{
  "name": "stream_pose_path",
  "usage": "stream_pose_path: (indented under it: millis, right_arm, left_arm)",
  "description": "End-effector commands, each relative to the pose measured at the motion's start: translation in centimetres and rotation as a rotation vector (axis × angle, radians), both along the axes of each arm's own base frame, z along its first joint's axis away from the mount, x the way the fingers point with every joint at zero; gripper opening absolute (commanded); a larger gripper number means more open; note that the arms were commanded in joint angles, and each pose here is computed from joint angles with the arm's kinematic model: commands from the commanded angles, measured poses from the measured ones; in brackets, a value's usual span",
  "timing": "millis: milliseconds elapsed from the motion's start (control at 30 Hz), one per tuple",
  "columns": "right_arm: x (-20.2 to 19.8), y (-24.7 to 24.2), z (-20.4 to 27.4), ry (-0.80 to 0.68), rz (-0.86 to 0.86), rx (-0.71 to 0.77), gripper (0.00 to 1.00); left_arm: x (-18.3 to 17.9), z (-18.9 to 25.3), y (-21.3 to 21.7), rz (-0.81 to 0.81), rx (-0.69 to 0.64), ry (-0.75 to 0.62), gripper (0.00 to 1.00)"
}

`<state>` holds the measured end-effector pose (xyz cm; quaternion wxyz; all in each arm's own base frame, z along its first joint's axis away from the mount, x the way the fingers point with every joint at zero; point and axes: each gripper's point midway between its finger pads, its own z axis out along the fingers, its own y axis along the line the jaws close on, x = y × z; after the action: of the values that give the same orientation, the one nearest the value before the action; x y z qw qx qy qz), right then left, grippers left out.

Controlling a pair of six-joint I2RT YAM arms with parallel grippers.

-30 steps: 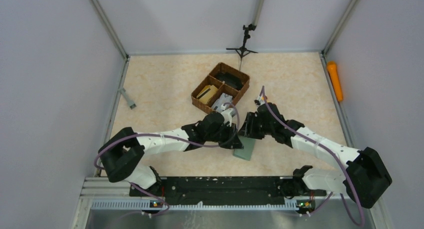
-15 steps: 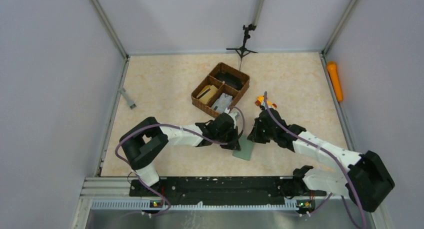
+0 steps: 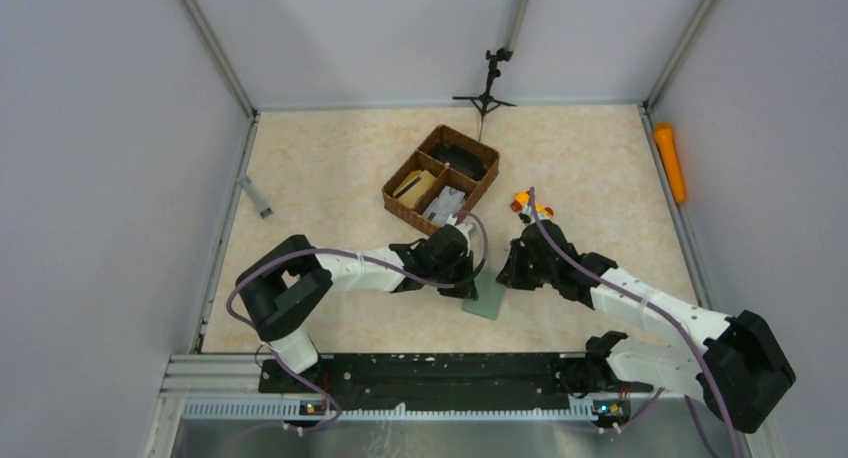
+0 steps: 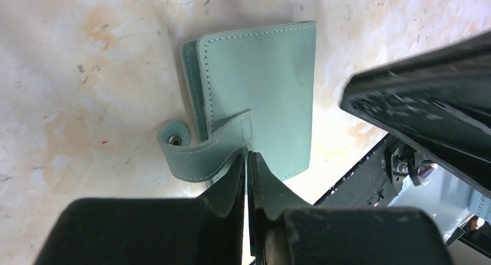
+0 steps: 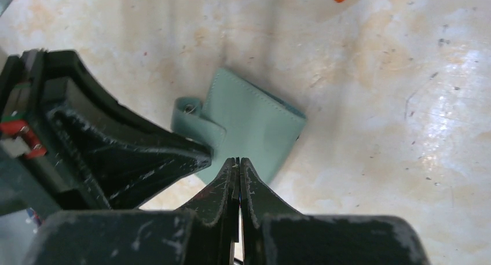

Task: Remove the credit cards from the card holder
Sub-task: Close the card holder at the center of the board, then reset both arms

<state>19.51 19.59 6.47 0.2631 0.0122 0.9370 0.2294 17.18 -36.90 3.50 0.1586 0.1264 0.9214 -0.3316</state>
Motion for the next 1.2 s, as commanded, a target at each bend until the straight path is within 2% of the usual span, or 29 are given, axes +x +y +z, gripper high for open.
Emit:
stream_pose_path:
  millis: [0, 133, 167, 233, 267, 300, 333, 367, 400, 433, 467, 567, 700, 767, 867, 933, 1033, 1100, 1167]
  right_arm:
    - [-1.8, 1.8, 1.1, 0.002, 0.104, 0.063, 0.00]
    - [-1.5, 1.2, 1.9, -0.052, 0.066, 0.047, 0.00]
    - [-0.6, 0.7, 3.0, -0.100, 0.038, 0.029, 0.00]
    - [1.6, -1.1, 5.6, -0.219, -0.048, -0.043, 0.00]
    - [2.7, -2.1, 7.2, -0.280, -0.095, -0.079, 0.00]
    - [3.6, -3.3, 8.8, -0.342, -0.150, -0.114, 0.03]
    - [4.5, -4.5, 10.1, -0.402, -0.206, -0.144, 0.08]
    - [5.3, -5.5, 11.5, -0.468, -0.253, -0.164, 0.19]
    - [6.1, -6.9, 12.7, -0.536, -0.319, -0.190, 0.45]
    - [6.7, -8.4, 13.3, -0.583, -0.395, -0.207, 0.66]
    - [7.4, -9.5, 14.2, -0.649, -0.444, -0.212, 0.73]
    - [8.9, -11.8, 15.8, -0.813, -0.572, -0.159, 0.83]
    - [10.8, -15.1, 16.2, -0.935, -0.690, -0.235, 0.87]
    - [11.8, -17.5, 14.8, -0.914, -0.735, -0.297, 0.89]
    - [12.8, -21.1, 12.4, -0.877, -0.846, -0.260, 0.90]
    - [12.9, -21.9, 11.3, -0.931, -0.782, -0.347, 0.90]
    - [12.7, -22.4, 9.9, -0.938, -0.708, -0.472, 0.90]
    - [12.4, -23.1, 9.4, -0.990, -0.747, -0.463, 0.89]
    - [13.1, -22.8, 8.4, -0.985, -0.688, -0.496, 0.90]
  left_arm:
    - [0.9, 3.0, -0.2, -0.005, -0.044, -0.033, 0.08]
    - [1.0, 6.5, 0.6, -0.005, -0.116, -0.070, 0.10]
    - [1.4, 7.5, 1.4, 0.013, -0.121, -0.100, 0.13]
    - [2.8, 8.7, 4.4, 0.092, -0.064, -0.154, 0.26]
    - [4.1, 9.3, 6.1, 0.149, -0.034, -0.201, 0.39]
    - [5.1, 9.6, 8.4, 0.204, 0.010, -0.224, 0.66]
    - [6.2, 10.0, 10.4, 0.259, 0.028, -0.241, 0.87]
    - [7.5, 10.7, 12.7, 0.328, 0.042, -0.266, 0.97]
    - [8.8, 10.9, 15.1, 0.404, 0.072, -0.287, 0.99]
    - [10.2, 11.0, 17.7, 0.481, 0.097, -0.304, 0.99]
    - [11.1, 11.4, 19.5, 0.534, 0.111, -0.323, 0.99]
    - [13.5, 12.6, 24.9, 0.715, 0.181, -0.413, 0.99]
    - [15.6, 13.4, 31.2, 0.920, 0.286, -0.636, 0.99]
    - [15.9, 12.7, 34.2, 1.006, 0.365, -0.721, 0.99]
    - [16.4, 11.8, 38.2, 1.078, 0.469, -0.784, 0.99]
    - [16.9, 11.2, 40.7, 1.138, 0.482, -0.785, 0.99]
    - [17.6, 10.3, 43.0, 1.196, 0.456, -0.799, 0.99]
    - [18.5, 9.6, 42.7, 1.160, 0.444, -0.845, 0.99]
    - [19.2, 8.6, 42.3, 1.111, 0.440, -0.890, 0.98]
